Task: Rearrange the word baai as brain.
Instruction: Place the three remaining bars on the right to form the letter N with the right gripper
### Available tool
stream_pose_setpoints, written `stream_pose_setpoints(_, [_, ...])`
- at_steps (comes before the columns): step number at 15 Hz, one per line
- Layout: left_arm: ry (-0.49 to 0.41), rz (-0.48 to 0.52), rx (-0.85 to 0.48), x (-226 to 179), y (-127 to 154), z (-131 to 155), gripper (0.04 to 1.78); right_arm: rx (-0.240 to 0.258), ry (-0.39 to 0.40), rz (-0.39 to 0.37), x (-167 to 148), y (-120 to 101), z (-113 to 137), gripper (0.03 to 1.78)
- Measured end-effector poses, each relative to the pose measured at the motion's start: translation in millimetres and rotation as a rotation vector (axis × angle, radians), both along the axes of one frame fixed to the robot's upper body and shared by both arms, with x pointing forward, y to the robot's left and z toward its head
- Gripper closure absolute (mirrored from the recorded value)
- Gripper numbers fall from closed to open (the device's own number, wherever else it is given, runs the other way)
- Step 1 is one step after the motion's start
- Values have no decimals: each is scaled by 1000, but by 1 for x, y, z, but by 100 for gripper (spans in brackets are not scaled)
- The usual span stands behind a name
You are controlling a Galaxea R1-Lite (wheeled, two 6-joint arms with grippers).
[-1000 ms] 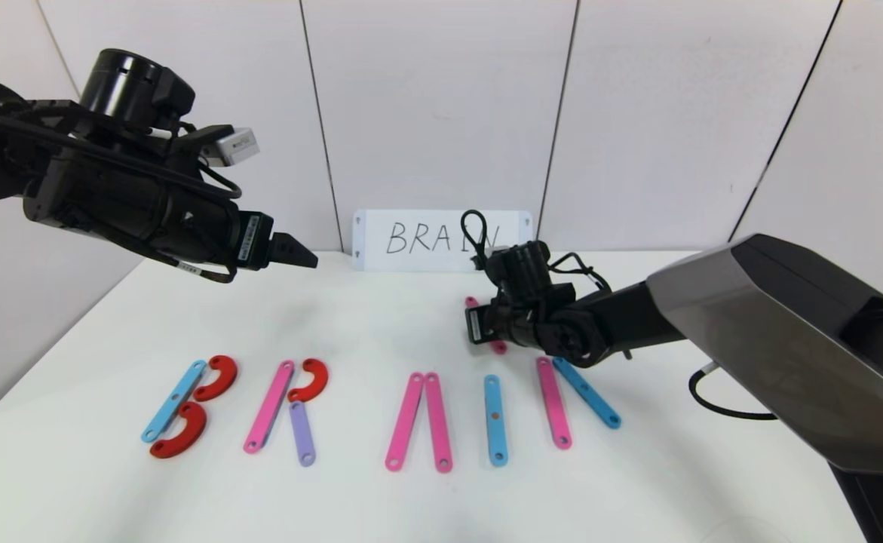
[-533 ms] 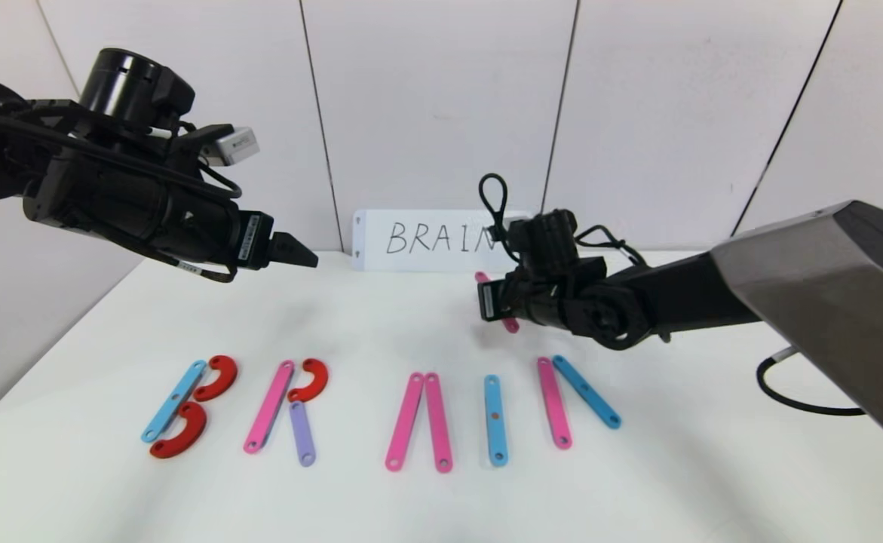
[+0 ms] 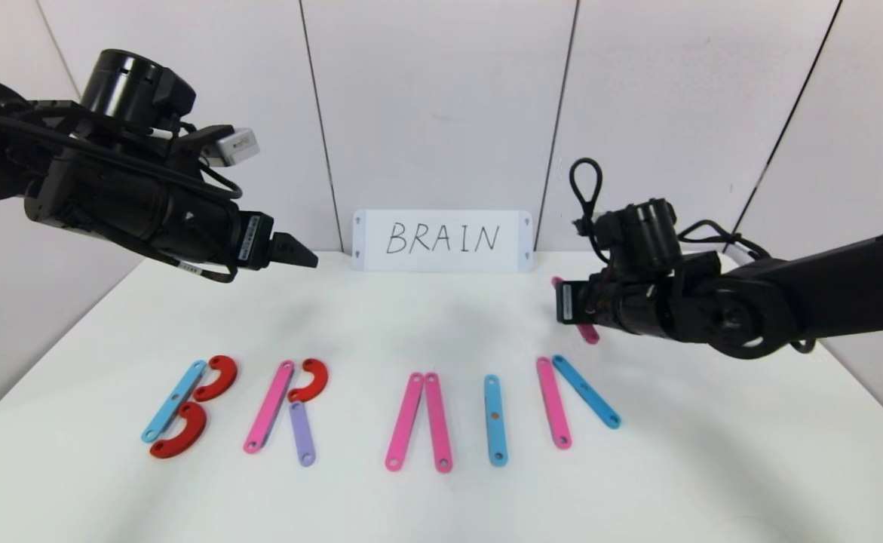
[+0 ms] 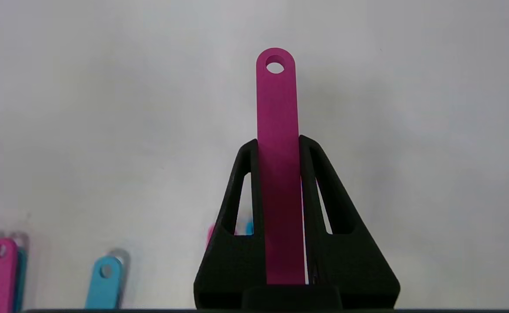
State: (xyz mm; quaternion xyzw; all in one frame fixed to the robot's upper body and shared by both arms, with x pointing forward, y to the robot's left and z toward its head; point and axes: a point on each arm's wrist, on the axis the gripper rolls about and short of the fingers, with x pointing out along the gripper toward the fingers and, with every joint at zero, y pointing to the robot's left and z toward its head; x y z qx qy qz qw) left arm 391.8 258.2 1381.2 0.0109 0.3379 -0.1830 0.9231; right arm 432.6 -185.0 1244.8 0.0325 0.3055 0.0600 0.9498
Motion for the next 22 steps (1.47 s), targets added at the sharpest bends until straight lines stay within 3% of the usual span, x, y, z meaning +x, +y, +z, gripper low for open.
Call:
stream_pose_setpoints(3, [1,1,1,0,0,0,8,5,57,-59,-20,-23,-12,154])
stream_pose_setpoints(7, [3,0,2,1,0,-1,8,16,62,-87,-31,-41,-29,154])
stream_pose_setpoints(13, [7,0,2,0,0,-1,8,-3,120,-89,-36,-44,-48,154])
stream_pose_setpoints(22, [6,-1,2,0,0,-2,8,21,140,-91,-41,-40,-67,154])
